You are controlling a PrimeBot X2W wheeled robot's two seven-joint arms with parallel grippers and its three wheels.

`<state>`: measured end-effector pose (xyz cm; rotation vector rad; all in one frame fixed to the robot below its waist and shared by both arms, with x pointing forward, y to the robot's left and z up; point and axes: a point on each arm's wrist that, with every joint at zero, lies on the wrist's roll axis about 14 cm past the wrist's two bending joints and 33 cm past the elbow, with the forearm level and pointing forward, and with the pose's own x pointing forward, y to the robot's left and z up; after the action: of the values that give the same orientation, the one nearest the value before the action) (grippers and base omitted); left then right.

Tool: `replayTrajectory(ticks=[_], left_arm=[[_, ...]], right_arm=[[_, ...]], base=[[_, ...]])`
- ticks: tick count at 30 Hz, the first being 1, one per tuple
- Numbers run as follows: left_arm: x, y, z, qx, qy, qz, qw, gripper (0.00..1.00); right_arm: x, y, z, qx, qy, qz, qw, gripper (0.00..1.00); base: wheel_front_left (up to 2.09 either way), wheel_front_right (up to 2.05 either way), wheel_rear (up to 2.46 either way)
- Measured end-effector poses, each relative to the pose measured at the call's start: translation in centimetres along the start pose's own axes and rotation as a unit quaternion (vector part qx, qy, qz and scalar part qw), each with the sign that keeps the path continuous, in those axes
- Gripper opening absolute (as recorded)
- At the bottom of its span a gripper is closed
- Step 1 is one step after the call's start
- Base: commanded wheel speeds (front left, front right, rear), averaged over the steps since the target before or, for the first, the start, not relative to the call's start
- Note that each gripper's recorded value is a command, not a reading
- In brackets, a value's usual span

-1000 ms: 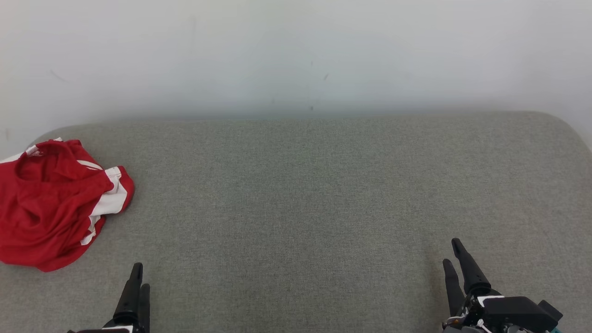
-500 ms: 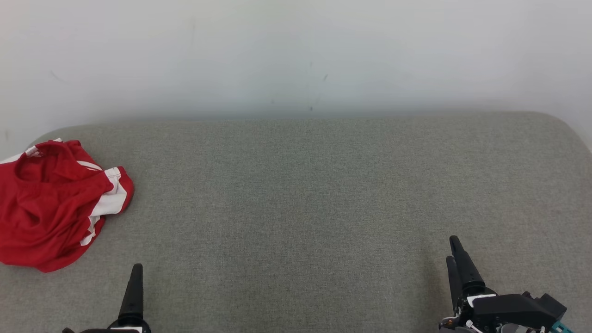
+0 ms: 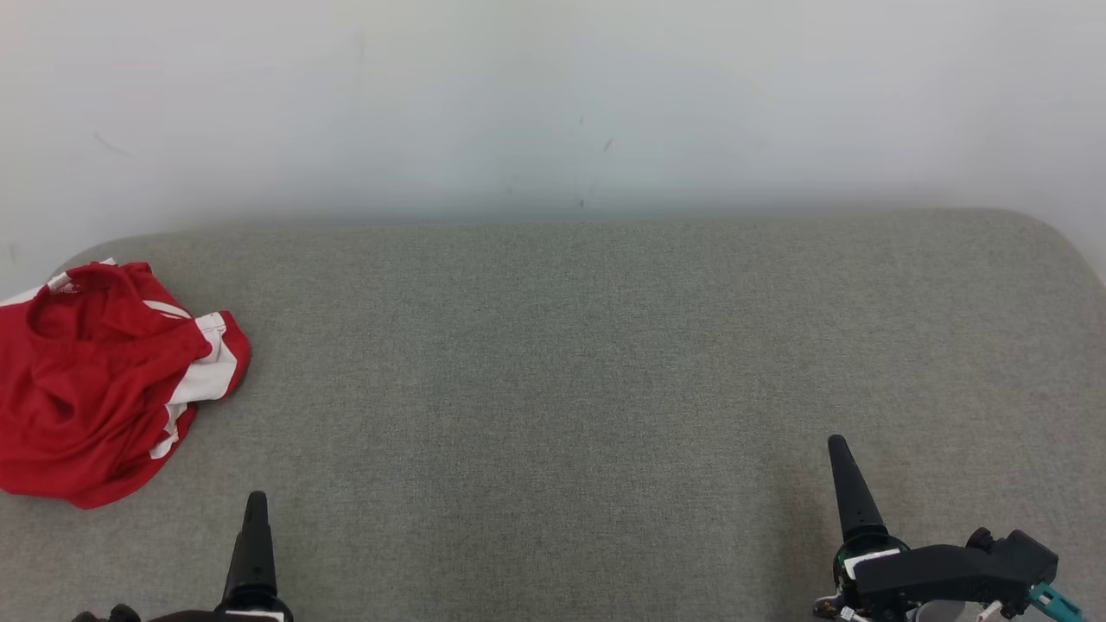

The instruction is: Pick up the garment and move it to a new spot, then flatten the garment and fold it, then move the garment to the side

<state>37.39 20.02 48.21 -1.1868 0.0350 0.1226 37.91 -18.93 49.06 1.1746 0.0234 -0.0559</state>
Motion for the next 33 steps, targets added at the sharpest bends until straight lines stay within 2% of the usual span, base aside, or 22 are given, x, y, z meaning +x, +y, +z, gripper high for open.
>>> replayTrajectory(ticks=[9, 17, 33], left_arm=[[-0.1, -0.4, -0.4, 0.081, -0.001, -0.003, 0.997, 1.00], [-0.3, -0.5, -0.6, 0.139, -0.003, -0.002, 0.990, 1.00], [-0.8, -1.1, -0.7, 0.259, -0.016, -0.018, 0.966, 1.00]], right_arm=[[0.0, 0.2, 0.1, -0.083, -0.004, 0.006, 0.997, 1.00], [0.1, 0.5, 0.0, -0.129, -0.008, 0.013, 0.991, 1.00], [0.5, 1.1, 0.0, -0.208, -0.017, 0.028, 0.977, 1.00]], base=[[0.00, 0.00, 0.00], [0.00, 0.00, 0.00], [0.00, 0.00, 0.00]])
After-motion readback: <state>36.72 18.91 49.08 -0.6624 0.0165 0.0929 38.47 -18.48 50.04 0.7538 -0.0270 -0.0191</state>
